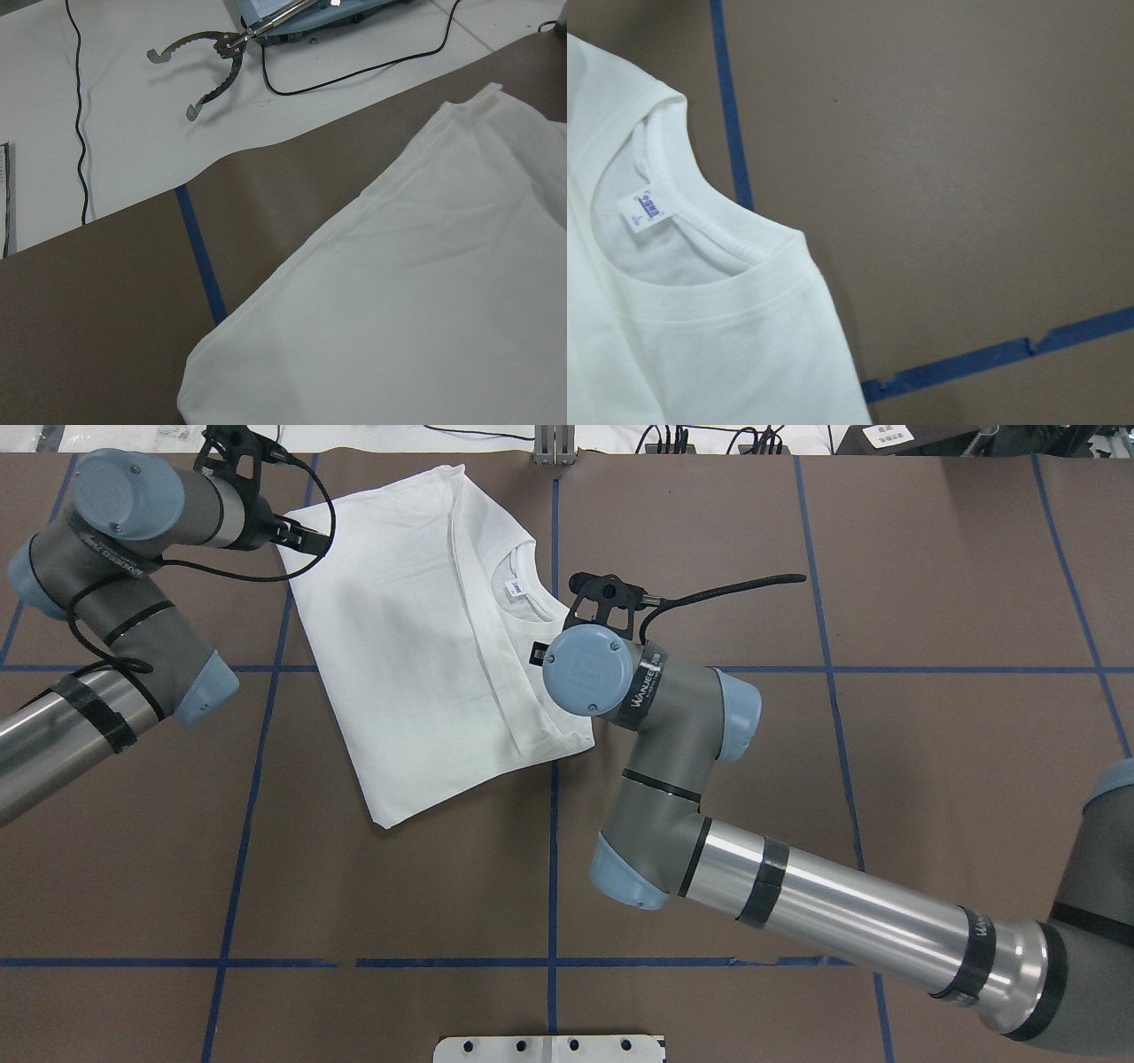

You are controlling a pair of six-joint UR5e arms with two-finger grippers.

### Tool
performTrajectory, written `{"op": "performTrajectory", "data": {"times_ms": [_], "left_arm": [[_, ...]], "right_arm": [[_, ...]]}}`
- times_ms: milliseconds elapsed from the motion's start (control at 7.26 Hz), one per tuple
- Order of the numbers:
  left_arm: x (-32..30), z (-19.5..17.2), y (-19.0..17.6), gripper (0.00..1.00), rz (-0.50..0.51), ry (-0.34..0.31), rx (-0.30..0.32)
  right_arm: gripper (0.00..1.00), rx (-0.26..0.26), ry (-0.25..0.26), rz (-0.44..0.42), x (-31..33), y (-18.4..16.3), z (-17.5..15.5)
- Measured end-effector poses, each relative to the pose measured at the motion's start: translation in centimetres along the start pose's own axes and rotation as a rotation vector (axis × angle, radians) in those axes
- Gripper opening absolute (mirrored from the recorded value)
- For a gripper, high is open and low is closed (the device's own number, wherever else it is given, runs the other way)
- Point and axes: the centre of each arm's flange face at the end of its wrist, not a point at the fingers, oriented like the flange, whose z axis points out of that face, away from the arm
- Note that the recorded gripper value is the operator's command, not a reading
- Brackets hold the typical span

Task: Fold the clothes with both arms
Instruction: 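Reach the right gripper to the shirt's collar corner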

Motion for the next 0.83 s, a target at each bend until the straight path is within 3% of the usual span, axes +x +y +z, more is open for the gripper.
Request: {"op": "performTrajectory", "data": {"times_ms": [138, 826], "left_arm": [[0.9, 0.1, 0.5, 1.00, -0.019, 0.013, -0.002], [1.6, 0.4, 1.2, 1.00, -0.036, 0.024, -0.008]], "right_arm": [[0.81, 0.013, 0.001, 0.000, -1.1, 1.0, 0.9], [0.73, 0.007, 0.009, -0.018, -1.3, 3.1, 1.8]]}}
